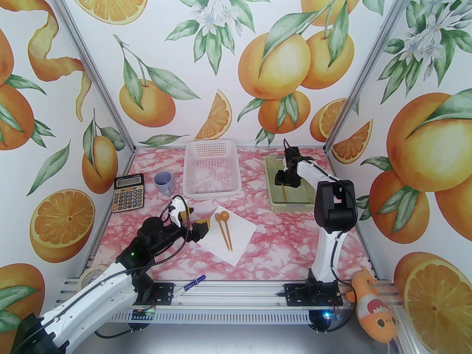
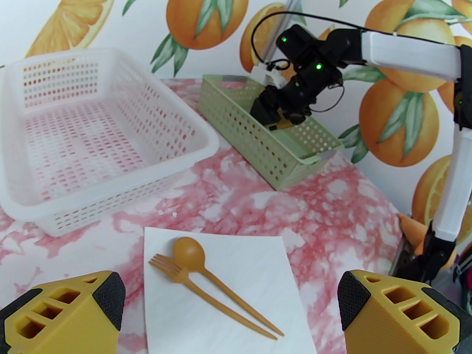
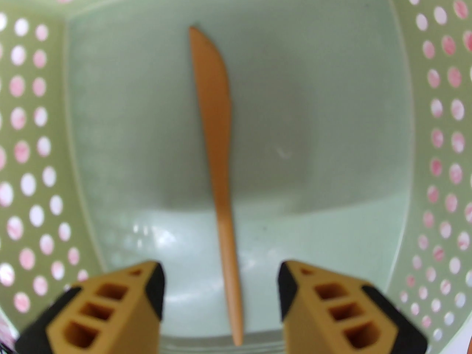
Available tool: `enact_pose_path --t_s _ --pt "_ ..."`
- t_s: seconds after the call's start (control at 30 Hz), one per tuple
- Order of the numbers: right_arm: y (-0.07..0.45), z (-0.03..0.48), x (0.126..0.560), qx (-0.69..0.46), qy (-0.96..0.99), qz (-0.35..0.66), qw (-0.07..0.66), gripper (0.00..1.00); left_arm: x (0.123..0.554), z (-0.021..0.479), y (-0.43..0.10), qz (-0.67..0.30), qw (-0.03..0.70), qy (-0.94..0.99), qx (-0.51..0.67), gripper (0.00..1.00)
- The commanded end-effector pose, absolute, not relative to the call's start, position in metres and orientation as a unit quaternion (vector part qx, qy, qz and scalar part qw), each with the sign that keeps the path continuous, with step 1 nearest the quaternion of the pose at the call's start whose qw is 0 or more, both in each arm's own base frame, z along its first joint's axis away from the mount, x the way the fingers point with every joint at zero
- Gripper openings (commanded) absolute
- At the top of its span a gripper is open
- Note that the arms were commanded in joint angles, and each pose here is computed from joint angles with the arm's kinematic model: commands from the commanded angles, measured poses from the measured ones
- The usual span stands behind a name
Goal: Place the utensils on the paper napkin and roll it up
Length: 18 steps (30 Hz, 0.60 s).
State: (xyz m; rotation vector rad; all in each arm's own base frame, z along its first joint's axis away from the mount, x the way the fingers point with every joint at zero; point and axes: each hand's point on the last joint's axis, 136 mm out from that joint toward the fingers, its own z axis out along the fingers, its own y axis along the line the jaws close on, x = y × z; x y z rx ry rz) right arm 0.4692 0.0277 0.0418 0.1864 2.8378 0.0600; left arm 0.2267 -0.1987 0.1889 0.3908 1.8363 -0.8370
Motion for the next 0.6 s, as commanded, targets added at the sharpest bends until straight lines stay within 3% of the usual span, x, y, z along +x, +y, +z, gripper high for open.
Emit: enact_pose_path --t_s 0.0,0.3,0.57 --pt "0.019 0.033 0.466 0.065 0.990 0.007 0.126 0.53 0.228 0.190 -0.202 -0.355 0.517 0.762 0.161 1.00" --pt "0.011 0.015 0.453 0.055 0.995 -0.021 0.082 0.47 0.230 0.187 -0.206 -0.357 0.509 0.766 0.165 1.00" --pt "0.011 0.003 0.446 0.045 0.997 -0.021 0.051 0.36 0.232 0.188 -0.208 -0.357 0.507 0.767 0.166 1.00"
